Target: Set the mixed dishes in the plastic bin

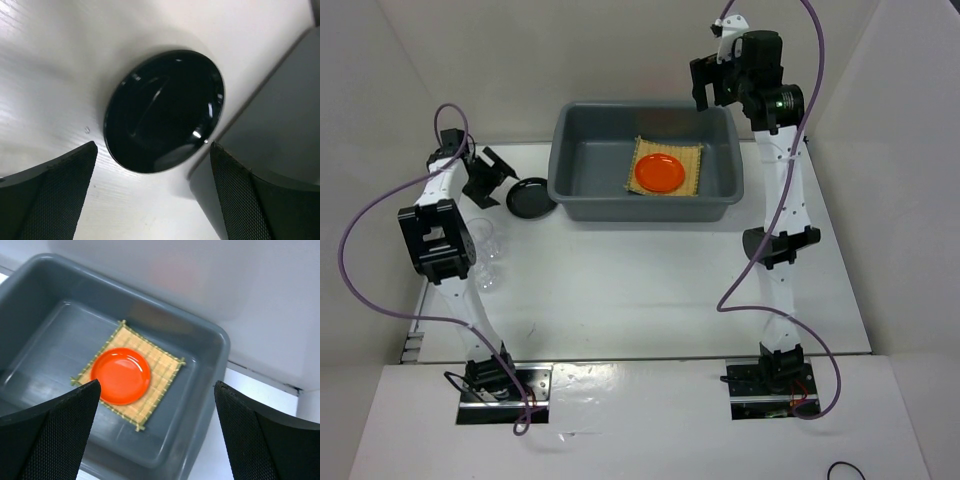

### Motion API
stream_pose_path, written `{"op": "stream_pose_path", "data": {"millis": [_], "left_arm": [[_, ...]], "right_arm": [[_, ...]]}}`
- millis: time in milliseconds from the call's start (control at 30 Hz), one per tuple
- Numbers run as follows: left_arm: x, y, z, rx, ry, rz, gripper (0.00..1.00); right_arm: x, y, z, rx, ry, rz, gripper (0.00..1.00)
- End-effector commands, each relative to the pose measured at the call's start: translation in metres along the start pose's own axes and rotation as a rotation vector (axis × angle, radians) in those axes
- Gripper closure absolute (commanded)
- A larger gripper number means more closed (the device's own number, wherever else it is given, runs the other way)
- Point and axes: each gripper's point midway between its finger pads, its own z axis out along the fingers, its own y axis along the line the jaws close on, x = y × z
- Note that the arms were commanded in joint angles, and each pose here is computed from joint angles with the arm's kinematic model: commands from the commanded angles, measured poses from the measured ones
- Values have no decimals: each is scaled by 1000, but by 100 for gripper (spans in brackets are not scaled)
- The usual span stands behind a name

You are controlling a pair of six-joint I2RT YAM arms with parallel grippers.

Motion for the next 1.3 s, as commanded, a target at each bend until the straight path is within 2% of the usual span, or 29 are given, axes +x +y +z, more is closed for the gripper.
{"op": "stream_pose_path", "data": {"millis": [0, 300, 367, 400, 433, 467, 567, 667, 900, 1000, 1133, 1267], "left_arm": [[12, 20, 24, -50, 73, 22, 0], [17, 42, 59, -77, 130, 66, 0], [22, 37, 64, -28, 158, 76, 6], [24, 34, 69, 8, 165, 87, 14], [24, 35, 72, 33, 176, 76, 36], [31, 32, 75, 73, 210, 69, 51], [36, 40, 83, 90, 233, 51, 82], [39, 50, 91, 84, 250, 32, 83], [34, 39, 89, 161, 257, 7, 100], [25, 26, 78, 184, 235, -6, 100], [-27, -4, 34, 182, 47, -20, 100], [-83, -40, -28, 188, -145, -123, 100]], "right_arm": [[-4, -14, -10, 77, 1, -22, 2], [16, -20, -5, 109, 71, -31, 2], [23, -23, -8, 127, 102, -40, 2], [23, -25, -8, 136, 104, -41, 2], [27, -24, -9, 133, 119, -40, 2], [29, -24, -9, 130, 129, -51, 2], [35, -24, -11, 136, 155, -51, 2], [26, -32, -23, 158, 135, -49, 2], [7, -39, -43, 197, 88, -68, 2], [7, -43, -48, 221, 94, -68, 2], [7, -48, -54, 231, 97, -65, 2], [5, -44, -57, 210, 92, -64, 2]]}}
